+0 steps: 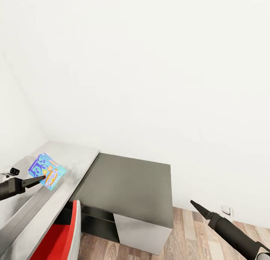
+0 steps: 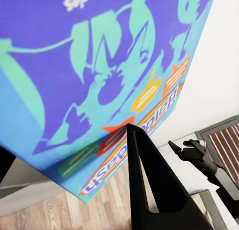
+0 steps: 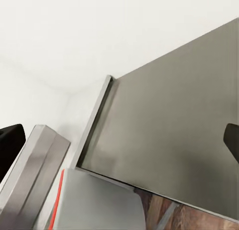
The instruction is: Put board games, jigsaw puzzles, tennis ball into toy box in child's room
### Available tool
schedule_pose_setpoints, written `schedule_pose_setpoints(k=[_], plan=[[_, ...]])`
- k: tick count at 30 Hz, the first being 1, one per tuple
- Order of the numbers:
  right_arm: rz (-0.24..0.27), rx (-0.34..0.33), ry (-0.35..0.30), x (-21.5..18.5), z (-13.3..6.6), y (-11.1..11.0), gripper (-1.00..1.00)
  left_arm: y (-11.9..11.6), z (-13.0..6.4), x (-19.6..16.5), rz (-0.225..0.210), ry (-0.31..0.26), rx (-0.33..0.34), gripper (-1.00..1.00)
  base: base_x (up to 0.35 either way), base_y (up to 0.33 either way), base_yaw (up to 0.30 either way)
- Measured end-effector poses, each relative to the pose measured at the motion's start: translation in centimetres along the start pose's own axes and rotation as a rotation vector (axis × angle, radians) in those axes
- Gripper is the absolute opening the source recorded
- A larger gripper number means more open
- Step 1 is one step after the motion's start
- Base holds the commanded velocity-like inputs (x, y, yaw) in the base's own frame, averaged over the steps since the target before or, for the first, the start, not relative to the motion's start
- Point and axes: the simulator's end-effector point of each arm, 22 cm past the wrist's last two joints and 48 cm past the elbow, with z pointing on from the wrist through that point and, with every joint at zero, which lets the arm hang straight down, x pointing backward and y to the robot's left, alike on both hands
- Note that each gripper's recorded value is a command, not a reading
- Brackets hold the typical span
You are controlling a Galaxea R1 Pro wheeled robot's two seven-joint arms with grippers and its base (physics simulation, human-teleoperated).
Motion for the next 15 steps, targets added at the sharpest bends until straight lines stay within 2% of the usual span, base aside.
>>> schedule_pose_setpoints(k=[4,10,15], plan=[[0.001,-0.001,0.001,0.06,0.0,0.03,1.0,-0.05,0.0,-0.01,0.002,0.0,0.0,-1.0,0.148,0.087,0.0],[0.0,-0.001,0.001,0.0,-0.01,0.01,1.0,-0.04,0.01,-0.03,0.002,0.0,0.0,-1.0,0.061,0.039,0.0],[0.0,-0.004,0.002,0.05,0.02,0.08,1.0,-0.04,0.01,-0.02,0.003,0.0,-0.001,-1.0,0.095,0.137,0.0]])
